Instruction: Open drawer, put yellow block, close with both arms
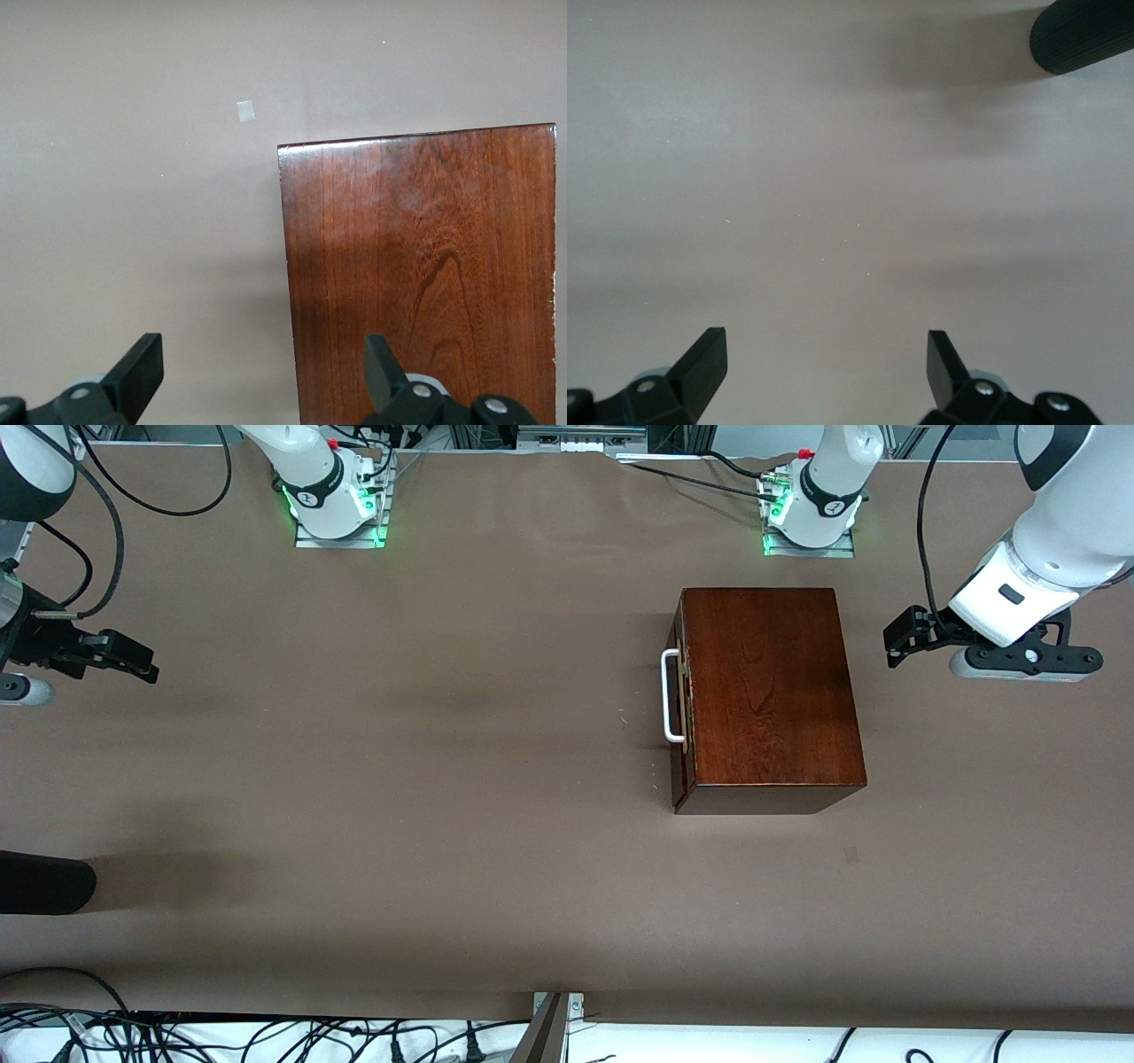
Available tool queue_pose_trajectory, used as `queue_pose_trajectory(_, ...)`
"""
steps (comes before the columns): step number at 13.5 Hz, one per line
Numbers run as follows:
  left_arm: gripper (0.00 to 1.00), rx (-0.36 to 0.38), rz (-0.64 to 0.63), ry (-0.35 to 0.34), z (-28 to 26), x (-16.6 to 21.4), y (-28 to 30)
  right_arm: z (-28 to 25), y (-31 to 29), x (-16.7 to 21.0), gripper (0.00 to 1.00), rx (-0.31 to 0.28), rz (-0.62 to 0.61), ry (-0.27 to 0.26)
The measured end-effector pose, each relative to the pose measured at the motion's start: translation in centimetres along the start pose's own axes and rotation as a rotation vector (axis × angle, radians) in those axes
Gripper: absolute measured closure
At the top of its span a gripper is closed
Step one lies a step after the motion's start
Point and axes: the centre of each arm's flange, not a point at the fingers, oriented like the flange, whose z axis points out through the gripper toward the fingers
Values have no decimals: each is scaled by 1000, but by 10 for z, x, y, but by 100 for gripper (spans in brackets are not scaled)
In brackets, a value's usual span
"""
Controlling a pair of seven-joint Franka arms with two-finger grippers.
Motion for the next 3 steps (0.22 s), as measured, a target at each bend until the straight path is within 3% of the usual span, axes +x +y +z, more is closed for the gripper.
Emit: queue_pose_trajectory(3,0,0,0,0,0,0,0,1,14,0,0,-1,25,-3)
